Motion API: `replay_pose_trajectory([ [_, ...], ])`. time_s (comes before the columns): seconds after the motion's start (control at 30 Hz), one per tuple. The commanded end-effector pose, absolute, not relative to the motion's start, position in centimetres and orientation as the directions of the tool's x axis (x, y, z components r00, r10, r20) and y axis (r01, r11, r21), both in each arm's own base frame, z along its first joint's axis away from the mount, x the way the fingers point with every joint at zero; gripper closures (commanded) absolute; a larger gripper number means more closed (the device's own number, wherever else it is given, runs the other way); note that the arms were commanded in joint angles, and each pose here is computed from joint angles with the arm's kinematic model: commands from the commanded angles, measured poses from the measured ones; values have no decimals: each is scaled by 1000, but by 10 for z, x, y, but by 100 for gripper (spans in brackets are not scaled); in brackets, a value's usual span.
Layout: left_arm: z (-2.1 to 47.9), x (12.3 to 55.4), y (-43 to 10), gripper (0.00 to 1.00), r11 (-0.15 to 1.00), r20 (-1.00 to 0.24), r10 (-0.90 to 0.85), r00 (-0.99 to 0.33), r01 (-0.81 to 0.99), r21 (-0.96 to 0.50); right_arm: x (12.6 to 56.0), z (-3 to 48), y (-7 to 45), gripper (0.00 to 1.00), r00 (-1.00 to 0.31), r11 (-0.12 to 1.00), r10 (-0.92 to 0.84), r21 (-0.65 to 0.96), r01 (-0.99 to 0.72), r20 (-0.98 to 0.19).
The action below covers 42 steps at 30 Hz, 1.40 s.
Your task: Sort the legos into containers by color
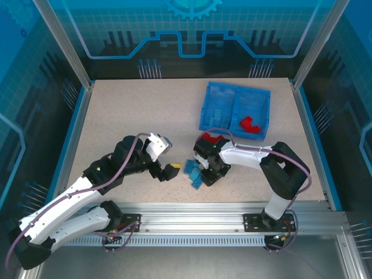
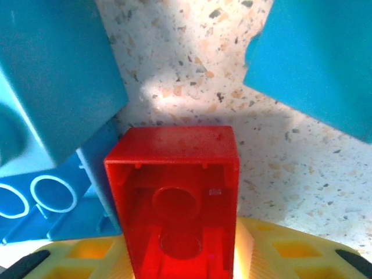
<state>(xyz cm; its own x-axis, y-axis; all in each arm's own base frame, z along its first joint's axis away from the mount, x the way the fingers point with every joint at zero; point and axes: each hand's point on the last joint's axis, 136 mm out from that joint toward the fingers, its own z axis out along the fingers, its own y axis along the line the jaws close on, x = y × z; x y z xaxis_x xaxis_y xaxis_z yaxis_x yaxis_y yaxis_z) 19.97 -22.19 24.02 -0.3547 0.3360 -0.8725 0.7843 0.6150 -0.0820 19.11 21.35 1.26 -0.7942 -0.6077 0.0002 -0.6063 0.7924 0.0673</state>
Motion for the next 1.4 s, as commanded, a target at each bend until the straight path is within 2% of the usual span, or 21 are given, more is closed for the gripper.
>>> replay_pose_trajectory([
  [0.0,243,201,-221,1,621,-887,319,-335,781,-71,202,12,234,56,-781,777,-622,76,-625,-63],
  [0.27,238,203,-222,1,629,-889,307,-339,774,-79,209,20,248,48,-757,750,-644,100,-654,-111],
  [0.67,237,208,-223,1,638,-888,310,-341,767,-72,212,23,244,67,-762,757,-639,85,-647,-104],
  [0.87,233,201,-228,1,590,-886,339,-317,805,-62,216,74,237,69,-782,779,-572,132,-613,-248],
  [1.03,235,193,-236,1,519,-892,372,-257,855,-30,232,133,213,69,-820,823,-407,227,-520,-404],
  [1.2,246,202,-250,1,497,-908,350,-229,867,-27,278,192,156,69,-805,903,-121,273,-333,-580],
  [1.27,248,209,-257,1,500,-916,331,-229,866,-36,301,209,125,68,-781,933,5,285,-221,-624],
  [1.37,251,225,-268,1,521,-924,299,-239,852,-52,336,215,77,68,-757,945,190,325,-31,-625],
])
